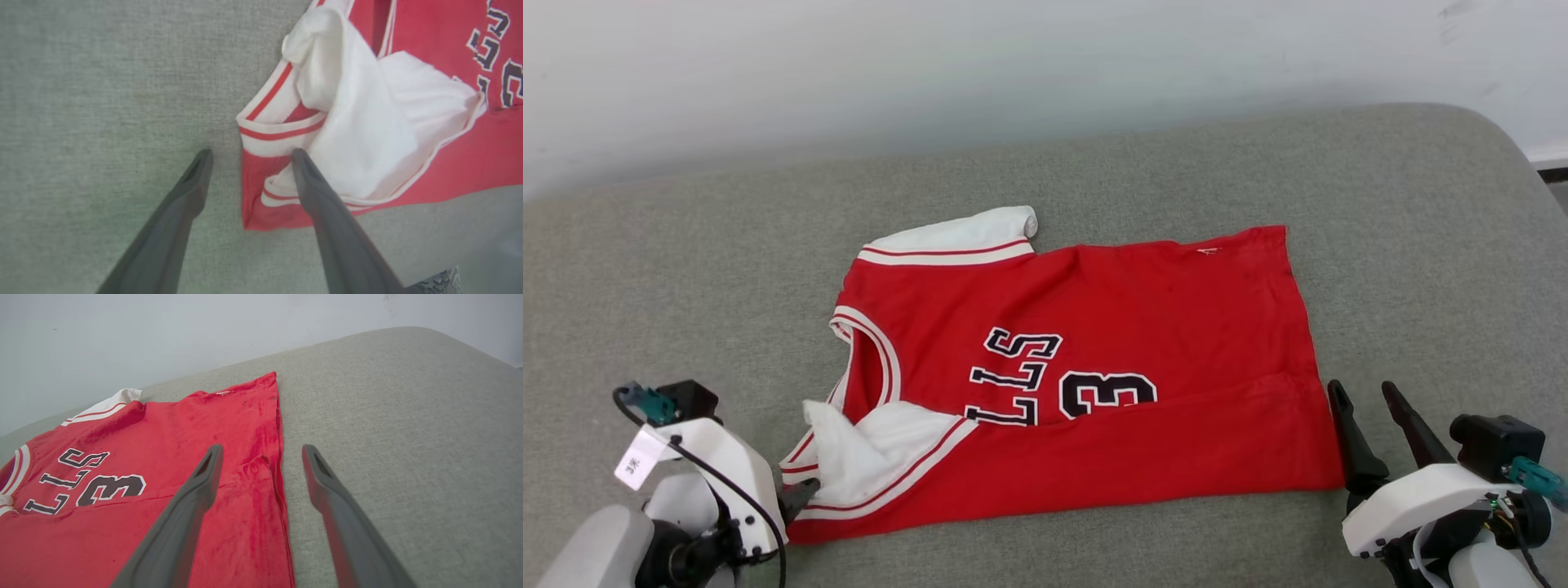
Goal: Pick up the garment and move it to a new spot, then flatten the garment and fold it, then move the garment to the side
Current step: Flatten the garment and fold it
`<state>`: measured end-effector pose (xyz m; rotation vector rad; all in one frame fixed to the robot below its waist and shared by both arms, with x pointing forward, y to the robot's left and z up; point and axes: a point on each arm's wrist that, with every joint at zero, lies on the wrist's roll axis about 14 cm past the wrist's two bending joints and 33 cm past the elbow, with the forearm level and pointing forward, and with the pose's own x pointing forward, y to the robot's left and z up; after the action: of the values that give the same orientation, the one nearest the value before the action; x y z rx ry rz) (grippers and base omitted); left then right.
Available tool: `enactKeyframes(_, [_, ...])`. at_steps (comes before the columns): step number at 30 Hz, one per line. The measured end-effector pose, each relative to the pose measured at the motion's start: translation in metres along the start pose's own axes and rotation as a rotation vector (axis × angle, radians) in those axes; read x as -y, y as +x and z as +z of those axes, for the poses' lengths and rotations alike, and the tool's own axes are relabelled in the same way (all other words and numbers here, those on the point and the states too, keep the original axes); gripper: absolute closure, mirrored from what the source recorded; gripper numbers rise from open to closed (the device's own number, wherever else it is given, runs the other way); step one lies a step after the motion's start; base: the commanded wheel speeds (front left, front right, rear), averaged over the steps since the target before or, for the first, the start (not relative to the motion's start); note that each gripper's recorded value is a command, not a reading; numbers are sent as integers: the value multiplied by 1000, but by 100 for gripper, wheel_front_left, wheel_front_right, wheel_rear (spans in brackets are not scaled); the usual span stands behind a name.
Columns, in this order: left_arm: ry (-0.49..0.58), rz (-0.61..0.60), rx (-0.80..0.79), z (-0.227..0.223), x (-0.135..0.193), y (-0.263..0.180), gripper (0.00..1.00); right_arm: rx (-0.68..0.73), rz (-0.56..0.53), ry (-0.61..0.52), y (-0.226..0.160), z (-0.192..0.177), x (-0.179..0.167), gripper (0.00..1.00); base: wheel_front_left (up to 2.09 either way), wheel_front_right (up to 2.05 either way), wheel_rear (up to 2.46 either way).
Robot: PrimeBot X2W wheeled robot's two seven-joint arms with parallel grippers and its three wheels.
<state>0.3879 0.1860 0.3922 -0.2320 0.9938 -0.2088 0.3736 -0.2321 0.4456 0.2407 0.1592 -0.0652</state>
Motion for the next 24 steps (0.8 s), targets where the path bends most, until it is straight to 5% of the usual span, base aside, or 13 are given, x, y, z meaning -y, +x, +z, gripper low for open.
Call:
enactKeyframes(7, [-1, -19, -78, -22, 12, 11, 0, -30, -23, 21, 2, -8, 5, 0, 0, 0, 0])
enactKeyframes(10, [5, -38, -110, -29, 18, 17, 100, -41, -34, 28, 2, -10, 8, 0, 0, 0, 0])
enactKeyframes(24, [21, -78, -15, -17, 29, 18, 100, -159, -48, 58, 4, -5, 30, 0, 0, 0, 0])
